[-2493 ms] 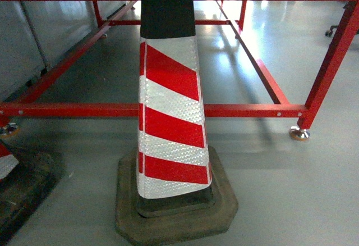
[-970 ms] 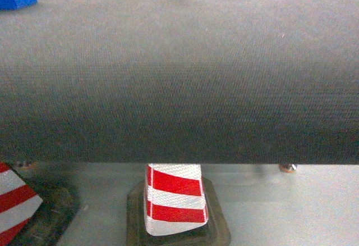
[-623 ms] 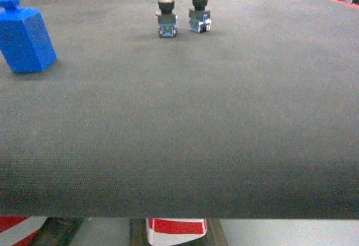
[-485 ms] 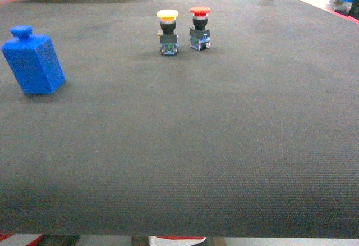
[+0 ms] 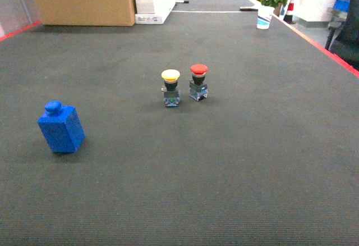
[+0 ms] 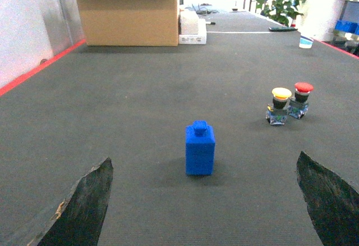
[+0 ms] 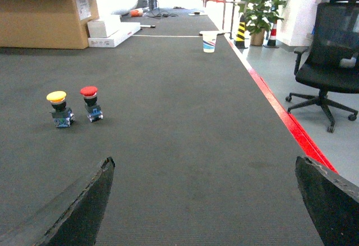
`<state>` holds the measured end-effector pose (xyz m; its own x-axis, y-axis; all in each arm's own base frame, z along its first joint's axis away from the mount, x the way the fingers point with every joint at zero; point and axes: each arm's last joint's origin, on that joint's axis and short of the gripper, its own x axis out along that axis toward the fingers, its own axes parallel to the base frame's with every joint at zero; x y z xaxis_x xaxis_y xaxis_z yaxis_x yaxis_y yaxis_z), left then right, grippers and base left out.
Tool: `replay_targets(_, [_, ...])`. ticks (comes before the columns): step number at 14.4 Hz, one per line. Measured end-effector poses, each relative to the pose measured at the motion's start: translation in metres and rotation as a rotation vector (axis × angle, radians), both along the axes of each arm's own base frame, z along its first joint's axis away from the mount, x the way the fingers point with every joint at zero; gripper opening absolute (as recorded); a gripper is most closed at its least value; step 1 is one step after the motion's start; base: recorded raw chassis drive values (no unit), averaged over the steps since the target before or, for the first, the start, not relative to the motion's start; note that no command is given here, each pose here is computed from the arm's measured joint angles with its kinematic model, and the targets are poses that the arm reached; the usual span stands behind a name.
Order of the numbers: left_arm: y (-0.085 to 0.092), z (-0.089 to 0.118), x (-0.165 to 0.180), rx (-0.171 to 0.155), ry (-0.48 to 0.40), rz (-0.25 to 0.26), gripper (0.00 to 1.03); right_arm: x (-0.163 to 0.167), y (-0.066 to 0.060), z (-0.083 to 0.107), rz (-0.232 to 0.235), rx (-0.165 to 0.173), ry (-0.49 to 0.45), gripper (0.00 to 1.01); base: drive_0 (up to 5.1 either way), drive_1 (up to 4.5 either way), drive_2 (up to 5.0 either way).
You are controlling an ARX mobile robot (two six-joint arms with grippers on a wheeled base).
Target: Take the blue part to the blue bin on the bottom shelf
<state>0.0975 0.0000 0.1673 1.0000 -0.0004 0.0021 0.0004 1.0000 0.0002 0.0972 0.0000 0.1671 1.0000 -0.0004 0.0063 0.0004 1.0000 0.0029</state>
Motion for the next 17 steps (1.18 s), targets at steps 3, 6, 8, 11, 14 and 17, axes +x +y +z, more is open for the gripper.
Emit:
replay_targets(3, [0.0,0.0,0.0,0.0,0.004,0.0,0.98,0.0,0.0,0.0,0.0,0.0,0.004,0.98,0.0,0.0,0.0])
replay_targets(6, [0.0,0.0,0.0,0.0,0.004,0.001,0.98,0.0,0.0,0.0,0.0,0.0,0.003,0.98,0.0,0.0,0.0])
replay_targets(8, [-0.002,0.002,0.001,-0.026,-0.021,0.064,0.98,0.0,0.0,0.0,0.0,0.0,0.003,0.98,0.0,0.0,0.0])
replay_targets(11, [-0.003,0.002,0.026,-0.046,0.004,0.113,0.98,0.0,0.0,0.0,0.0,0.0,0.004,0.98,0.0,0.0,0.0])
replay_targets(14, [-0.01,0.002,0.109,-0.047,0.106,0.006,0.98,0.0,0.0,0.0,0.0,0.0,0.003,0.98,0.0,0.0,0.0])
replay_targets(17, [-0.016,-0.042,0.185,-0.038,0.383,0.002,0.98,0.0,0.0,0.0,0.0,0.0,0.003,0.98,0.0,0.0,0.0])
